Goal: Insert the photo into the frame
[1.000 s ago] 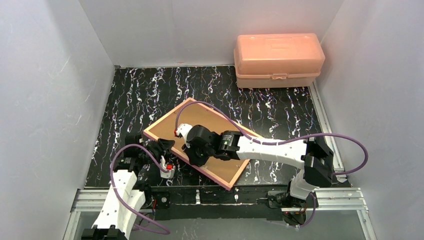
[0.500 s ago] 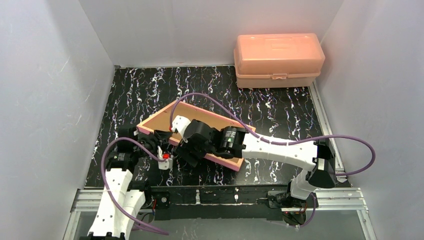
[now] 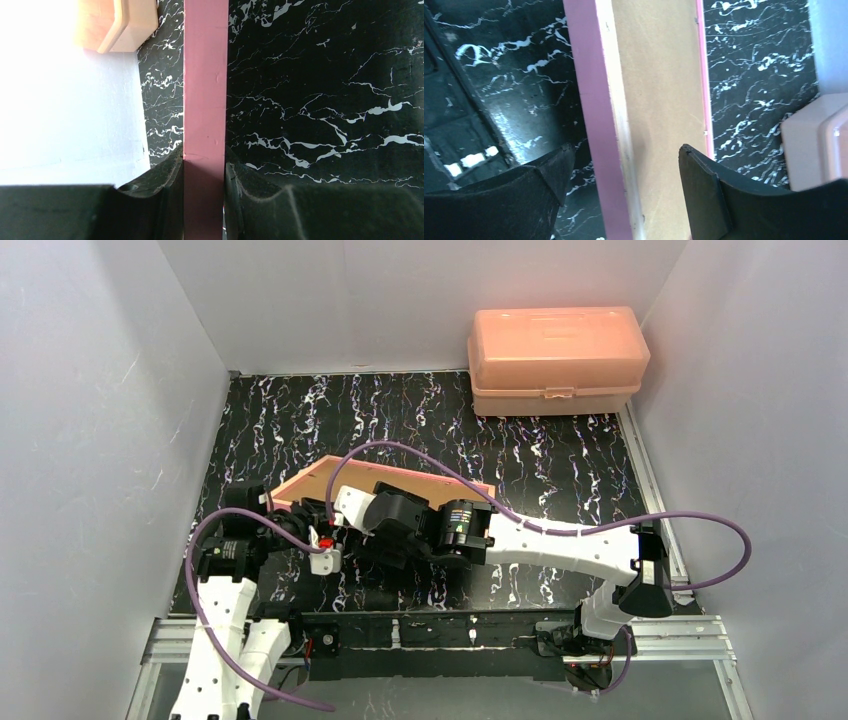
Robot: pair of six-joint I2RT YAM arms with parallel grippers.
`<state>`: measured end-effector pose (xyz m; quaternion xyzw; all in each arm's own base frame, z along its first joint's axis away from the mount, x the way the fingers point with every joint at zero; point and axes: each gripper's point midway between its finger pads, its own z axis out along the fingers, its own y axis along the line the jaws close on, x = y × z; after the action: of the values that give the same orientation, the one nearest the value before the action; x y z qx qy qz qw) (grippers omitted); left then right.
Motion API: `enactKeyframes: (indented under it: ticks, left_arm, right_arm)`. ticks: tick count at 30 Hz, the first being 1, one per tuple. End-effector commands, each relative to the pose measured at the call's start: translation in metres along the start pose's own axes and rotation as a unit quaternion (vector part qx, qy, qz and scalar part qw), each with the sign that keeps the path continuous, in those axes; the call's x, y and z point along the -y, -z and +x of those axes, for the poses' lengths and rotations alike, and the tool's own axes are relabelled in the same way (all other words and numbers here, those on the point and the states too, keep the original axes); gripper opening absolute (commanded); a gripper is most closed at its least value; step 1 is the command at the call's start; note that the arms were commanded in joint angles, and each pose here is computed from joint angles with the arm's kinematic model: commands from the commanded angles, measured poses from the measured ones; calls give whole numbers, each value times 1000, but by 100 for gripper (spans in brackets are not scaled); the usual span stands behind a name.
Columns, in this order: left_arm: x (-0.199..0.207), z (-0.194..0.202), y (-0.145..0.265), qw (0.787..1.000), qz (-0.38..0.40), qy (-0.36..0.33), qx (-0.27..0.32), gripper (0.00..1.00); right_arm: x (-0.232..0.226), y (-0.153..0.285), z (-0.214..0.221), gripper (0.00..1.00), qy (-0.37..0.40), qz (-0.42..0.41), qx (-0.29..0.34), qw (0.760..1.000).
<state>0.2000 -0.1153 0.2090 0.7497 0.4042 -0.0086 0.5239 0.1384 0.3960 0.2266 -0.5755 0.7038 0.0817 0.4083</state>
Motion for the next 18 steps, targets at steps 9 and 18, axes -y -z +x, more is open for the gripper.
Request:
enactKeyframes:
  ticks: [9, 18]
  left_arm:
    - [-18, -27, 10, 999, -22, -15, 36, 16]
    - [-19, -29, 12, 999, -25, -7, 35, 15]
  right_arm:
    - [13, -7, -11, 74, 82, 25, 16, 996]
    - [14, -24, 5, 63, 77, 37, 23, 996]
